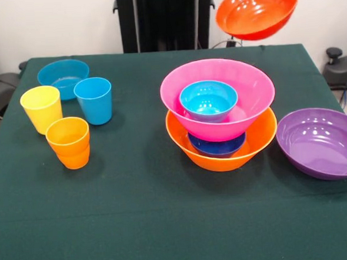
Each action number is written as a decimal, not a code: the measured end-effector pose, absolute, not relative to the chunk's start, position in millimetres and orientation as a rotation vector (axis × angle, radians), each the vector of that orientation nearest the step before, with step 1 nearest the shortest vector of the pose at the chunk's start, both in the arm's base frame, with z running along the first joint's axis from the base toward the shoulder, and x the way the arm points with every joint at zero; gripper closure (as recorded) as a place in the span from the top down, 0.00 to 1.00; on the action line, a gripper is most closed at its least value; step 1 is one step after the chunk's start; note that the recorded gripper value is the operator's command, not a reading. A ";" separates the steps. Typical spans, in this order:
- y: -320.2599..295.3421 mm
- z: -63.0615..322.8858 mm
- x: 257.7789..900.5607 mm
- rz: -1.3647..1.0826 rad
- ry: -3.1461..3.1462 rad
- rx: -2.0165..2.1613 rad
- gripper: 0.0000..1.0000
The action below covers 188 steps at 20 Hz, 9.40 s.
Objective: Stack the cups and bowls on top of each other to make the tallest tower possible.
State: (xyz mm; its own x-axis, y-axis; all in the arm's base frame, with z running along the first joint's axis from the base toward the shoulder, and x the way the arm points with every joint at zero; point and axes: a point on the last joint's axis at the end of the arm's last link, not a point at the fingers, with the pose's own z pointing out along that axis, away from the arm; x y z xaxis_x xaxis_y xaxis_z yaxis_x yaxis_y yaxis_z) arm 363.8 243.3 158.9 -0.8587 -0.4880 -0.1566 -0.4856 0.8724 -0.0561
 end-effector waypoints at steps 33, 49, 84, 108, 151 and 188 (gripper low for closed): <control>170.5 226.9 539.9 -0.083 2.846 -0.487 0.00; 141.9 184.8 571.4 -0.175 2.820 -0.641 0.00; 129.8 157.6 558.2 -0.280 2.793 -0.829 0.00; 113.9 133.5 562.5 -0.272 2.833 -0.819 0.00; 86.7 182.6 574.1 -0.104 2.849 -0.568 1.00; -104.0 175.4 649.6 0.189 2.971 -0.983 1.00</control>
